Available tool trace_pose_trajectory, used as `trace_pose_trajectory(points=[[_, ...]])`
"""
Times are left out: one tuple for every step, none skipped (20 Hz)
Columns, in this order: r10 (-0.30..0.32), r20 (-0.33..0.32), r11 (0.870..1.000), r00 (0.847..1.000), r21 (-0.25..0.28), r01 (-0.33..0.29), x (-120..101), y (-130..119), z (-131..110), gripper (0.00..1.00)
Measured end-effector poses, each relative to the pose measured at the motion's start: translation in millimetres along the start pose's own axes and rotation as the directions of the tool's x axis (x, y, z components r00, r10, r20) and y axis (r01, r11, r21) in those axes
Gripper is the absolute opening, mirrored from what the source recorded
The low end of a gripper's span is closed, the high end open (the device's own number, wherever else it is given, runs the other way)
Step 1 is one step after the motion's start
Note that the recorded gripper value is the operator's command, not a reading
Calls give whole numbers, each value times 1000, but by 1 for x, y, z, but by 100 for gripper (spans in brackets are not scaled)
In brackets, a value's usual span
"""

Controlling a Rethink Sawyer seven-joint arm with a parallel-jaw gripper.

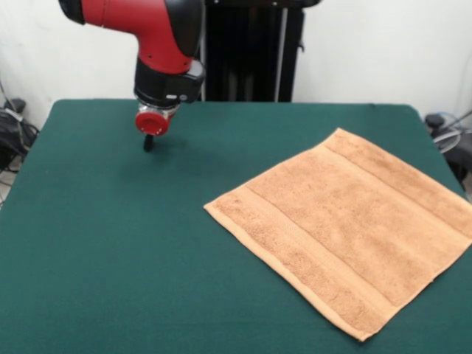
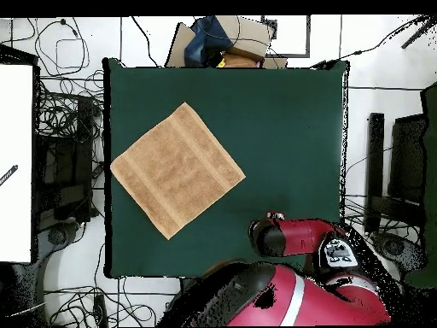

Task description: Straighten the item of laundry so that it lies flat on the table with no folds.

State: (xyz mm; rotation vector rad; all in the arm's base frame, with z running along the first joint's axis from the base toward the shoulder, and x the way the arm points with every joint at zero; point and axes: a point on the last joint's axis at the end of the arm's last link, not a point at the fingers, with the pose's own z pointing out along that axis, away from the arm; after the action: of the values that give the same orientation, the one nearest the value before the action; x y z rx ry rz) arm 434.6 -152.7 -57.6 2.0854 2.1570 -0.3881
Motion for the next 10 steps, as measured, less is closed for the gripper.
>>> trace_pose_trajectory(points=[[0, 0, 1000, 1000, 0, 0, 0, 0, 0, 0], [0, 0, 1000, 1000, 0, 0, 0, 0, 0, 0], [0, 0, 1000, 1000, 0, 0, 0, 0, 0, 0], [-2, 1, 1000, 1000, 0, 2, 0, 0, 0, 0], [-3, 1, 1000, 1000, -1, 3, 1, 0, 0, 0], [-4, 2, 1000, 1000, -1, 4, 1, 1, 0, 0], [-4, 2, 1000, 1000, -1, 4, 1, 1, -1, 0], [-6, 3, 1000, 1000, -1, 6, 1, 1, -1, 0], [-7, 4, 1000, 1000, -1, 7, 2, 1, -1, 0], [-9, 6, 1000, 1000, -1, 9, 2, 1, -1, 0]])
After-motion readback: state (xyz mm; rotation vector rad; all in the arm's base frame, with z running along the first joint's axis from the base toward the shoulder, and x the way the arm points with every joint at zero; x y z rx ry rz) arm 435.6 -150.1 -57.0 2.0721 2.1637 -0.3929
